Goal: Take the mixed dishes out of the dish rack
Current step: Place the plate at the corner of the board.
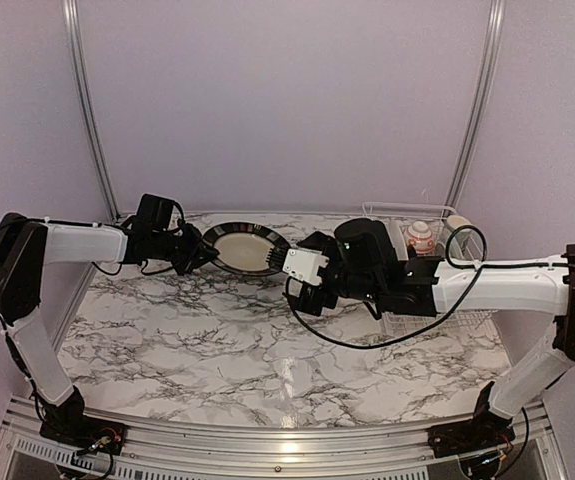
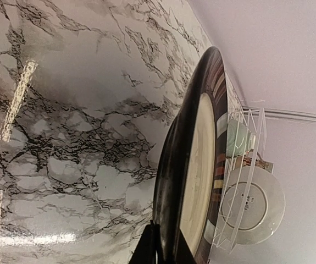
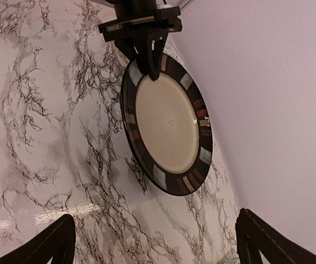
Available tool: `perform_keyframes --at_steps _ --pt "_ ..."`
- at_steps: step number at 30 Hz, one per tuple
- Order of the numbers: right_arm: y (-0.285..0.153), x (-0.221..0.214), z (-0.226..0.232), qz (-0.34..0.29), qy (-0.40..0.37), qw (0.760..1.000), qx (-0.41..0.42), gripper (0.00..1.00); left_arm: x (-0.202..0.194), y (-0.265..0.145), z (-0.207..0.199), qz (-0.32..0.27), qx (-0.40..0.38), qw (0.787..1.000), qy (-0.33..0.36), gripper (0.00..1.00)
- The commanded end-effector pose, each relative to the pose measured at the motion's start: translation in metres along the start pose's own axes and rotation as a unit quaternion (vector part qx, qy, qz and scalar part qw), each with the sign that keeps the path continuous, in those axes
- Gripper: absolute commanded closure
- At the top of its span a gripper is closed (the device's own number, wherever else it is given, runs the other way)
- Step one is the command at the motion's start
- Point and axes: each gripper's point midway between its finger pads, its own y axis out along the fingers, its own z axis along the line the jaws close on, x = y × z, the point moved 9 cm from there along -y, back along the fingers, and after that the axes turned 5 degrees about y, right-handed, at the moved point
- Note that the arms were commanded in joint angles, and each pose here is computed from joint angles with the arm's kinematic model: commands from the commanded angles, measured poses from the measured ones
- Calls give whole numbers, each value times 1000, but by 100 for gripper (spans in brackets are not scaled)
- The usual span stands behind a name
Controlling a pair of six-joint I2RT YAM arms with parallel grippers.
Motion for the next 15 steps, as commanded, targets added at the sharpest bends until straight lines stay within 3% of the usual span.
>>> perform_keyframes --at_steps 1,6,15 --pt "-12 6 -43 -56 196 979 -28 2 13 -36 -30 -51 -63 995 60 100" --pt "-28 21 -75 -107 342 933 -30 1 19 -53 -7 -78 -59 993 64 100" --pt "-37 15 -137 -71 481 874 -16 2 52 -88 45 -149 -98 983 36 100"
